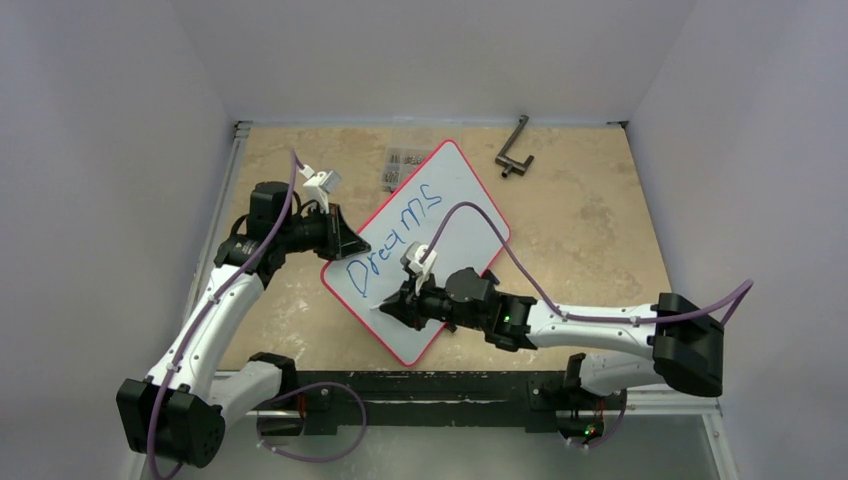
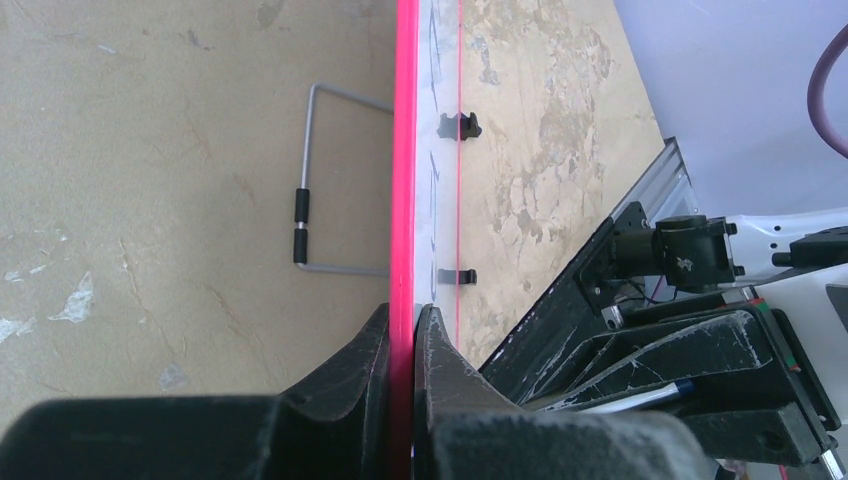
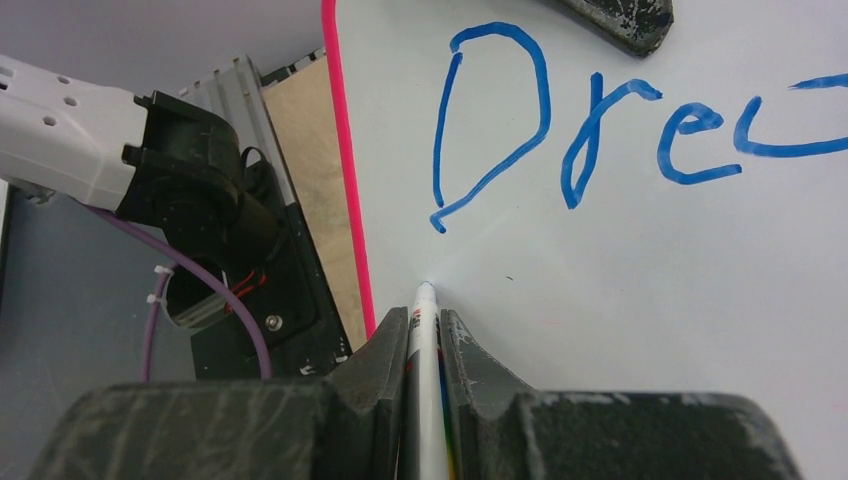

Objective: Write a sentence on the whiteboard

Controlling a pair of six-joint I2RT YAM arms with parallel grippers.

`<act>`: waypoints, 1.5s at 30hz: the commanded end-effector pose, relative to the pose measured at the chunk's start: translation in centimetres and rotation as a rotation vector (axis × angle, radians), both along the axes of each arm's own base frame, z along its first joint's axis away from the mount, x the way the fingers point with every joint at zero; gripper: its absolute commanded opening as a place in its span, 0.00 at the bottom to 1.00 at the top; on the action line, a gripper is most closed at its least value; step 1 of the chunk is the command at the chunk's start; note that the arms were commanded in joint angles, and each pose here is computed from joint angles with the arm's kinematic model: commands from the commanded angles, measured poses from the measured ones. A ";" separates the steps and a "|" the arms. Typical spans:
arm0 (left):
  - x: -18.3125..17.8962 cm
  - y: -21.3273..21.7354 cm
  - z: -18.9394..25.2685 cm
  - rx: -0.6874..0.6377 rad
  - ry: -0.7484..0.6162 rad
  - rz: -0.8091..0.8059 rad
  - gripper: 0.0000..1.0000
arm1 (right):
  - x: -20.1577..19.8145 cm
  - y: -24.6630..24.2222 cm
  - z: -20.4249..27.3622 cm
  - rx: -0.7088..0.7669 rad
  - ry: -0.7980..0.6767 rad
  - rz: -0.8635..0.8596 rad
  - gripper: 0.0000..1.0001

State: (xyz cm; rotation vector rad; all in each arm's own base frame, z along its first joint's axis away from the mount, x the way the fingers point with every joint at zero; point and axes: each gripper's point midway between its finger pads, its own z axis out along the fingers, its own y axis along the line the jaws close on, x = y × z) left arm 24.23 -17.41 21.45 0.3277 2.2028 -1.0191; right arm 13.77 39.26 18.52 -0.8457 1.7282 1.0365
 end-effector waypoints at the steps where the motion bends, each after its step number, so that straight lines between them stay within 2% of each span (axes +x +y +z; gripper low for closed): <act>1: 1.3 1.6 -1.7 0.134 -0.071 0.035 0.00 | 1.0 -0.3 0.3 0.018 -0.020 -0.065 0.00; 15: 1.3 1.5 -1.6 0.131 -0.072 0.032 0.00 | 3.4 -2.1 -0.5 -0.061 -0.024 -0.233 0.00; 28: 1.2 1.4 -1.5 0.125 -0.074 0.026 0.00 | 2.3 -1.9 3.7 0.063 -0.055 -0.164 0.00; 45: 1.2 1.5 -1.4 0.126 -0.078 0.027 0.00 | 1.8 0.8 4.7 0.083 -0.052 -0.085 0.00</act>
